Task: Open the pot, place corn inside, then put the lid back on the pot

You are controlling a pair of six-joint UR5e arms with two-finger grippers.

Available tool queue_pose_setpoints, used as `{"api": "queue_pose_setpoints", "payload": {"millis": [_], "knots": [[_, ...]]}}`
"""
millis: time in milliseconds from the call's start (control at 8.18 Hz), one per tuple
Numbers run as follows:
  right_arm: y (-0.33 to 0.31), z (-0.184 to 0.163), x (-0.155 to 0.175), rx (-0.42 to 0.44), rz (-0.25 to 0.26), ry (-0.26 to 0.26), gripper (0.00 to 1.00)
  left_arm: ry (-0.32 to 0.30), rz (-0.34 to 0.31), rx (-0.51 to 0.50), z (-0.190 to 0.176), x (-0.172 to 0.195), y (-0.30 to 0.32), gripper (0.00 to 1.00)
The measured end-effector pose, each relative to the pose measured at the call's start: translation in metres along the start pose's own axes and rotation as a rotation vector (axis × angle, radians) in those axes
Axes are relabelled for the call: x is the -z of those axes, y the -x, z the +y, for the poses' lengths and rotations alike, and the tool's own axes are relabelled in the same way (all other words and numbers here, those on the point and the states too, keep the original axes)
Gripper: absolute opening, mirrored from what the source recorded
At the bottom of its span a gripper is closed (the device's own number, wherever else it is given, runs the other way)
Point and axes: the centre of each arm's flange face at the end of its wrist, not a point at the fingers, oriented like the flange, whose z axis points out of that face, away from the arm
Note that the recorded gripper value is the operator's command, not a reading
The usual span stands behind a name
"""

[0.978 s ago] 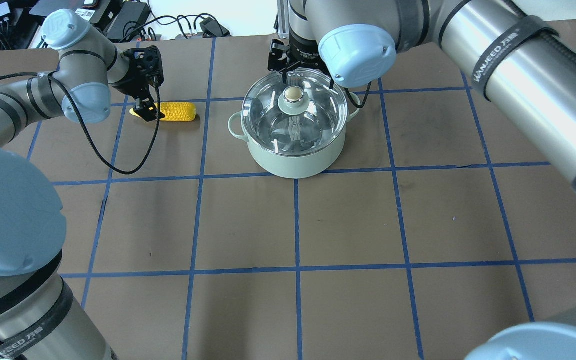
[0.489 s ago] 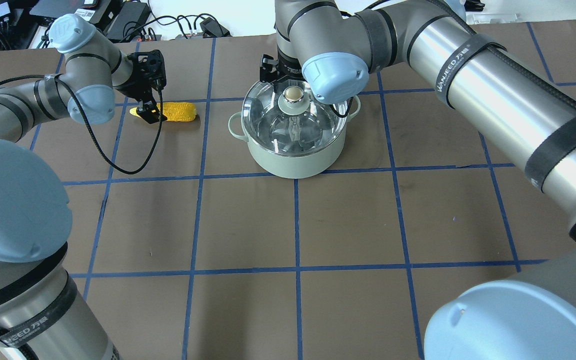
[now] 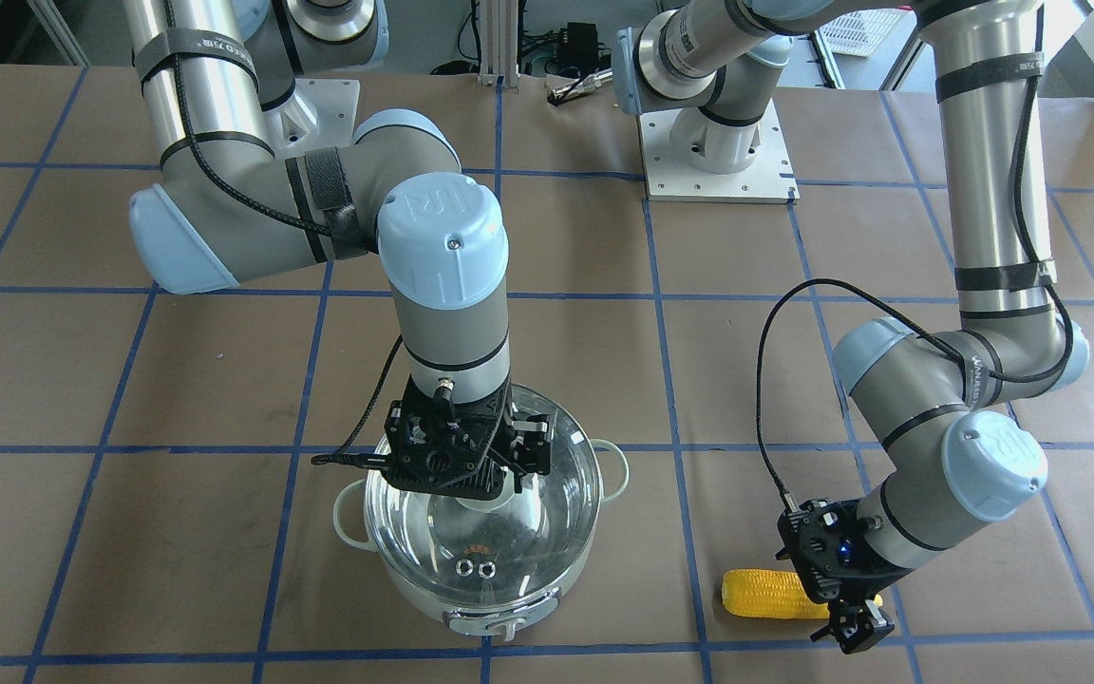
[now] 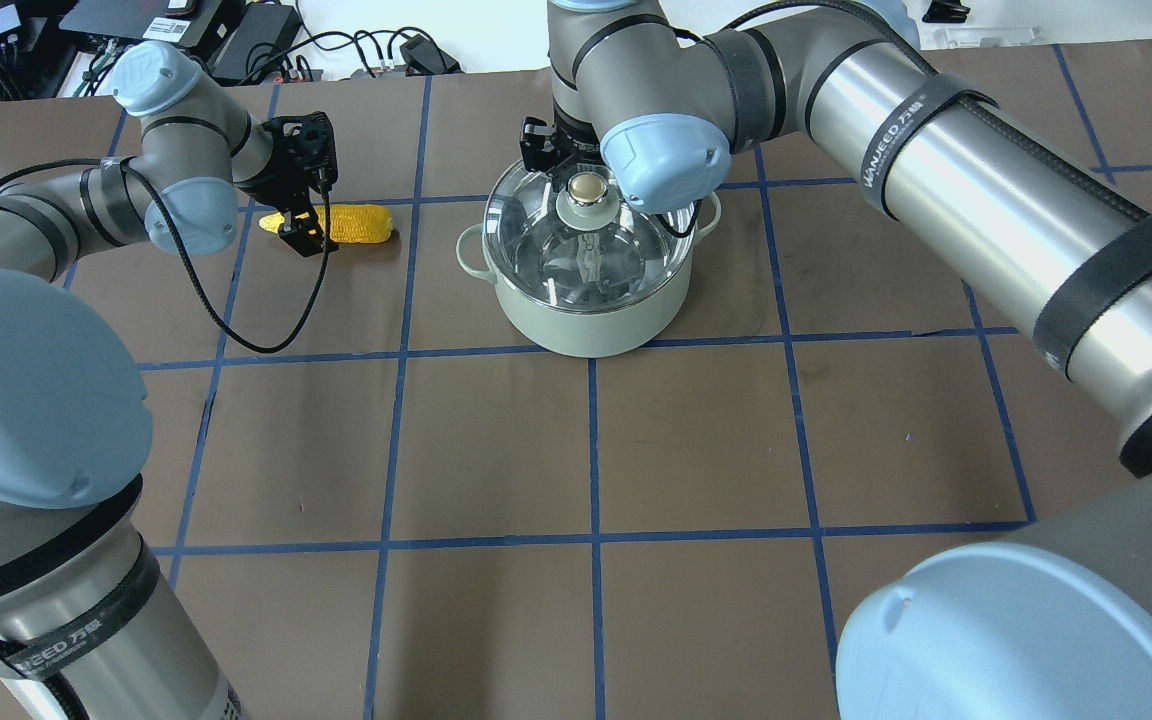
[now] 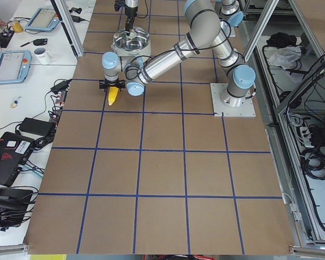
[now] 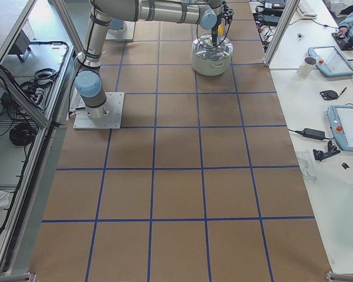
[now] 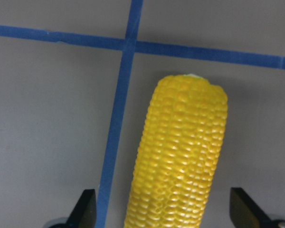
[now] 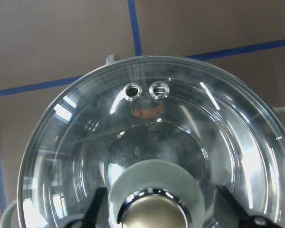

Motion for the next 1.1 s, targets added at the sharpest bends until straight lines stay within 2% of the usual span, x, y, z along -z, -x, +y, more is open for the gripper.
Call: {"api": "queue_pose_setpoints", "payload": {"millis": [122,245,367,734,1101], "knots": [[0.0,0.0,-0.002,-0.002,0.001,0.003,0.55,0.003,0.006,0.001,0.001,-0.004,-0.001,0.3],[0.0,0.0,-0.002,0.001,-0.001,0.004,0.42,0.007,0.009,0.005,0.002,-0.006,-0.001,0.0],[0.0,0.0,-0.002,0.003,-0.002,0.004,0.35,0.017,0.009,0.005,0.003,-0.006,-0.001,0.0],[0.001,0.001,0.001,0.007,-0.01,0.005,0.34,0.1,-0.003,-0.006,0.009,0.006,0.0,0.0],[0.001,0.0,0.025,0.031,-0.028,-0.023,0.34,0.164,-0.086,-0.017,0.001,0.07,0.002,0.0]]}}
